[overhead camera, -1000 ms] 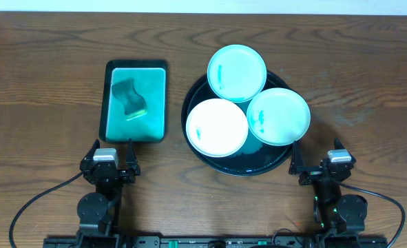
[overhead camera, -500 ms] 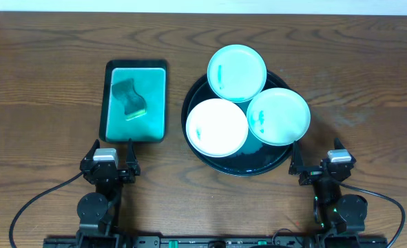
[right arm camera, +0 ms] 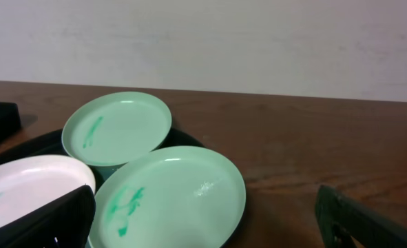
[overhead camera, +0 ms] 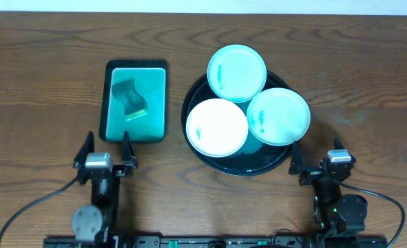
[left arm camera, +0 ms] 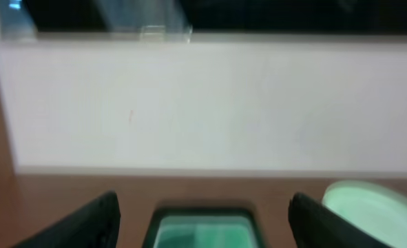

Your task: Clean dirty plates on tray and stack at the side

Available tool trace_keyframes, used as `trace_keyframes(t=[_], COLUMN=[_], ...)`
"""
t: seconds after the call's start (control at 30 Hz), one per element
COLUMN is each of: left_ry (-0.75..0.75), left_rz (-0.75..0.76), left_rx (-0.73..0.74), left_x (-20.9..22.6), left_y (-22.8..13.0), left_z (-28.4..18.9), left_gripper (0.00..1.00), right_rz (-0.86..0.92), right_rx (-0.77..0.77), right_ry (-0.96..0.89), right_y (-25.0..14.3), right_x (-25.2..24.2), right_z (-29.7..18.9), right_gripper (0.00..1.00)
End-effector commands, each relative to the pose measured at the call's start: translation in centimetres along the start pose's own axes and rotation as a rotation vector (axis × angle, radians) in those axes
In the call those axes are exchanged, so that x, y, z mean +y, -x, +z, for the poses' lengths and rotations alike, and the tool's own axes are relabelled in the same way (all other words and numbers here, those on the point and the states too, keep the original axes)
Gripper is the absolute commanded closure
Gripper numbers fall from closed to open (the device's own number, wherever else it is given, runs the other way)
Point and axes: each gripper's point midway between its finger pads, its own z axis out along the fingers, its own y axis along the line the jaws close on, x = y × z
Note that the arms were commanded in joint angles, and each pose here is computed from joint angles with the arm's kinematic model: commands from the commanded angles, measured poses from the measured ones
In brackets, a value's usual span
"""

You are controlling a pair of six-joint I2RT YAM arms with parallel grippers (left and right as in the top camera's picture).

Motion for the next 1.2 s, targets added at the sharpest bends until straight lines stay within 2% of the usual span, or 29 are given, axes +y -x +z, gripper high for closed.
trace_keyframes(t=[0.0, 0.13, 0.27, 0.33, 0.43, 0.5, 0.53, 0.6, 0.7, 0.77, 0.87, 0.93, 1.0, 1.17], left_ry=[-0.086, -0.078, -0.034, -0.023, -0.056, -0.156, -0.288, -0.402, -0.411, -0.335, 0.006, 0.155, 0.176, 0.235], left_rz=[0.001, 0.008, 0.009, 0.011, 0.014, -0.008, -0.052, -0.107, -0.12, -0.128, -0.177, -0.182, -0.171, -0.164], left_rx=[-0.148, -0.226, -0.142, -0.016, 0.262, 0.426, 0.537, 0.63, 0.676, 0.72, 0.851, 0.935, 1.018, 1.121], left_x=[-1.4, -1.4, -0.7, -0.6, -1.4, -3.2, -5.5, -7.6, -7.8, -6.8, -2.1, 0.0, 0.2, 1.1], left_y=[3.6, 7.0, 8.7, 8.4, 6.5, 4.8, 3.6, 2.1, 0.6, -0.3, -2.1, -3.0, -4.3, -8.6], left_z=[-0.4, -0.4, 1.4, 3.4, 7.1, 9.0, 9.9, 10.6, 12.9, 14.3, 15.8, 15.9, 16.1, 16.2], left_gripper=[0.21, 0.21, 0.21, 0.21, 0.21, 0.21, 0.21, 0.21, 0.21, 0.21, 0.21, 0.21, 0.21, 0.21], right_rz=[-0.014, -0.014, -0.014, -0.014, -0.014, -0.014, -0.014, -0.014, -0.014, -0.014, -0.014, -0.014, -0.014, -0.014], right_rx=[0.005, 0.005, 0.005, 0.005, 0.005, 0.005, 0.005, 0.005, 0.005, 0.005, 0.005, 0.005, 0.005, 0.005], right_ry=[-0.016, -0.016, -0.016, -0.016, -0.016, -0.016, -0.016, -0.016, -0.016, -0.016, -0.016, -0.016, -0.016, -0.016], right_y=[-0.2, -0.2, -0.2, -0.2, -0.2, -0.2, -0.2, -0.2, -0.2, -0.2, -0.2, -0.2, -0.2, -0.2], right_x=[-0.3, -0.3, -0.3, -0.3, -0.3, -0.3, -0.3, -0.3, -0.3, -0.3, -0.3, -0.3, -0.3, -0.3], right_z=[0.0, 0.0, 0.0, 0.0, 0.0, 0.0, 0.0, 0.0, 0.0, 0.0, 0.0, 0.0, 0.0, 0.0], right_gripper=[0.01, 0.01, 0.01, 0.01, 0.01, 0.01, 0.01, 0.01, 0.01, 0.01, 0.01, 0.01, 0.01, 0.01])
